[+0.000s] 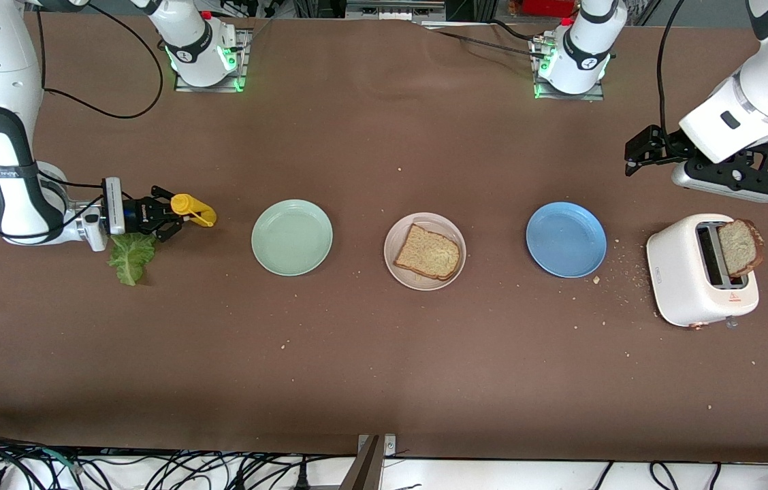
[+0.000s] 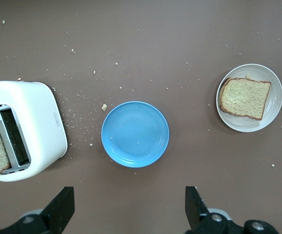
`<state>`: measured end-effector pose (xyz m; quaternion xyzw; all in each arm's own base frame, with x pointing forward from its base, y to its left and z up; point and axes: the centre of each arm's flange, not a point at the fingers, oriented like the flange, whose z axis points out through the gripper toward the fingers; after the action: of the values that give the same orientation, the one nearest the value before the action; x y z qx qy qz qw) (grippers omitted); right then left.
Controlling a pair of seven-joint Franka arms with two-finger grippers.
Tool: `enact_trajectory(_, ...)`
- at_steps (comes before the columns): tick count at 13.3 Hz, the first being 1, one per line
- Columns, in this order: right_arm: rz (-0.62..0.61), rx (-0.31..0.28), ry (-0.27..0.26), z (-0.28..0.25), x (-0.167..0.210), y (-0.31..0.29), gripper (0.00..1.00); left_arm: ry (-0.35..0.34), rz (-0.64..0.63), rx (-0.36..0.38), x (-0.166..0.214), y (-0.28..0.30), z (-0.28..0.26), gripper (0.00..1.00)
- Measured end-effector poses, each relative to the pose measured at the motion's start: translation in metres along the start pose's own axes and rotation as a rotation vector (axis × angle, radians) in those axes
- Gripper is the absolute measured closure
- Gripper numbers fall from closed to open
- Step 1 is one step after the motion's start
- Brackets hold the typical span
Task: Make sandwich in beige plate with both arms
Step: 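Lower the mustard bottle onto the table with the right gripper, then open the right gripper and draw it back from the mustard bottle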
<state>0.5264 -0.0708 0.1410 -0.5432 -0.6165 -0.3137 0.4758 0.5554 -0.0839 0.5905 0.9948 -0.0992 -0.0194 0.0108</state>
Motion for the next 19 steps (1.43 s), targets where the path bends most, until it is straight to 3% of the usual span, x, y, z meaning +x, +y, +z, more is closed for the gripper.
enact_trajectory(5,0.004,-0.004,0.003,0.004,-0.012,0.002,0.88,0.0,0.0,0.0,0.0,0.0,0.0,0.0)
enact_trajectory(6,0.003,-0.005,0.003,0.004,-0.012,0.003,0.82,0.0,0.0,0.0,0.0,0.0,0.0,0.0)
enact_trajectory(12,0.031,-0.019,-0.007,-0.004,-0.005,0.012,0.14,0.0,0.0,0.0,0.0,0.0,0.0,0.0)
enact_trajectory(13,0.037,-0.026,-0.025,-0.013,0.001,0.019,0.02,0.0,0.0,0.0,0.0,0.0,0.0,0.0)
enact_trajectory(19,0.151,-0.055,-0.25,-0.118,0.044,0.041,0.01,0.0,0.0,0.0,0.0,0.0,0.0,0.0)
